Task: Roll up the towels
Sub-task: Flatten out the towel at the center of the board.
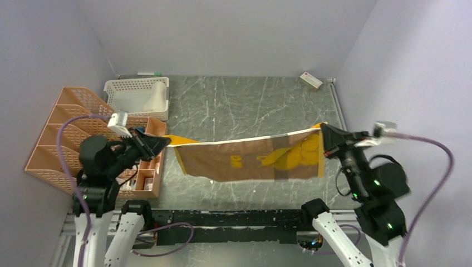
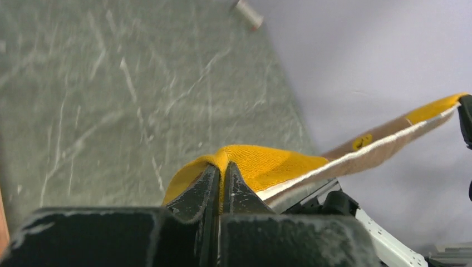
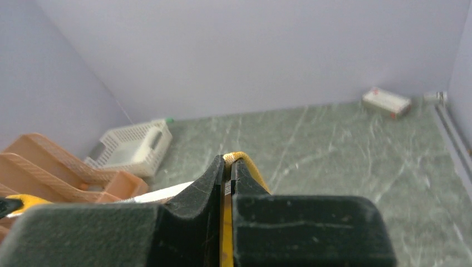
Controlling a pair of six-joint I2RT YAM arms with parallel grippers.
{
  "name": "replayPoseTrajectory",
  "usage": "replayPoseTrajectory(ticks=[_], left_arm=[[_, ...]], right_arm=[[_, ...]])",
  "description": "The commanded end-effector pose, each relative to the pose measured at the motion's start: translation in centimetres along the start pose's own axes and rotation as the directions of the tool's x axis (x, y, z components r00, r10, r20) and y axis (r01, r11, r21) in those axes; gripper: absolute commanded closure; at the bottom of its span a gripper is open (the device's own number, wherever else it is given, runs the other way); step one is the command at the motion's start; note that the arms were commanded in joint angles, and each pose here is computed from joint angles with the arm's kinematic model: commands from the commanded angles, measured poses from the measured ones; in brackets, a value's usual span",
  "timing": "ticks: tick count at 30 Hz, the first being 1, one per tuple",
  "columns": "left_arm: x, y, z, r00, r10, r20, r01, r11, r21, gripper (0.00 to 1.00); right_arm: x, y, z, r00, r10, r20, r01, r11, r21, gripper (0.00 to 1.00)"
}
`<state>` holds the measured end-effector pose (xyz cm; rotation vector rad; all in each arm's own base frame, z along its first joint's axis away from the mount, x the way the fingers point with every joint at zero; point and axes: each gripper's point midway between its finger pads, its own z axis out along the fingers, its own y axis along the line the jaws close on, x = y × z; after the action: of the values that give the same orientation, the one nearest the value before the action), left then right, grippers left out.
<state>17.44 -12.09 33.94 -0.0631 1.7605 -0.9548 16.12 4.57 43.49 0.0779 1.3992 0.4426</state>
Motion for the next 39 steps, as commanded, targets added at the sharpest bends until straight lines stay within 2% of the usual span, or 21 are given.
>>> replayPoseTrajectory(ticks=[1,8,12,15,20,23,26,27,28,29,30,31,36,39], left_arm=[[3.7,5.3,2.5,0.982,-0.156,-0.103,0.140,0.978,-0.153,0.93],[4.9,11.8,9.2,0.964,-0.222,-0.145,0.184,0.954,-0.236,0.93],[7.1,16.6,15.2,0.937,-0.282,-0.205,0.221,0.936,-0.275,0.93],[7.7,19.4,20.3,0.930,-0.278,-0.238,0.197,0.928,-0.315,0.93],[5.9,24.0,27.5,0.944,-0.252,-0.211,0.160,0.913,-0.375,0.93],[4.7,26.1,31.5,0.942,-0.232,-0.244,0.123,0.912,-0.392,0.92],[3.8,27.9,34.9,0.941,-0.204,-0.270,0.083,0.913,-0.399,0.75],[3.2,28.2,35.7,0.945,-0.190,-0.268,0.073,0.917,-0.393,0.60],[2.6,28.4,36.3,0.948,-0.171,-0.267,0.056,0.919,-0.389,0.37],[2.0,28.5,36.7,0.951,-0.152,-0.270,0.036,0.920,-0.390,0.22],[1.5,28.6,36.9,0.950,-0.132,-0.282,0.012,0.921,-0.390,0.09],[0.9,28.4,37.0,0.952,-0.105,-0.287,-0.014,0.924,-0.382,0.02],[-0.5,27.8,35.3,0.961,-0.022,-0.277,-0.082,0.930,-0.359,0.01],[1.2,27.7,34.5,0.943,0.006,-0.333,-0.116,0.943,-0.311,0.01]], right_arm=[[8.5,-2.8,4.0,0.977,0.044,-0.208,-0.014,0.990,0.142,1.00],[16.2,-6.6,10.0,0.970,0.173,-0.170,-0.106,0.933,0.344,1.00],[20.6,-8.8,13.9,0.967,0.184,-0.177,-0.090,0.893,0.440,1.00],[24.0,-10.8,17.1,0.961,0.206,-0.187,-0.089,0.864,0.496,1.00],[27.8,-14.9,22.3,0.941,0.258,-0.220,-0.101,0.832,0.546,1.00],[29.3,-16.9,26.3,0.928,0.268,-0.261,-0.096,0.845,0.527,0.98],[30.3,-18.0,30.2,0.920,0.216,-0.328,-0.045,0.887,0.459,0.77],[30.4,-18.2,31.3,0.918,0.192,-0.346,-0.025,0.902,0.432,0.62],[30.6,-18.3,32.2,0.914,0.172,-0.369,-0.008,0.914,0.406,0.40],[30.5,-18.4,32.9,0.908,0.151,-0.391,0.014,0.921,0.389,0.19],[30.5,-18.3,33.4,0.900,0.126,-0.417,0.041,0.928,0.371,0.09],[30.3,-18.3,33.5,0.895,0.100,-0.434,0.066,0.934,0.352,0.02],[28.6,-17.9,31.6,0.915,-0.007,-0.402,0.120,0.959,0.258,0.00],[30.6,-19.0,29.5,0.886,0.070,-0.458,0.021,0.981,0.192,0.01]])
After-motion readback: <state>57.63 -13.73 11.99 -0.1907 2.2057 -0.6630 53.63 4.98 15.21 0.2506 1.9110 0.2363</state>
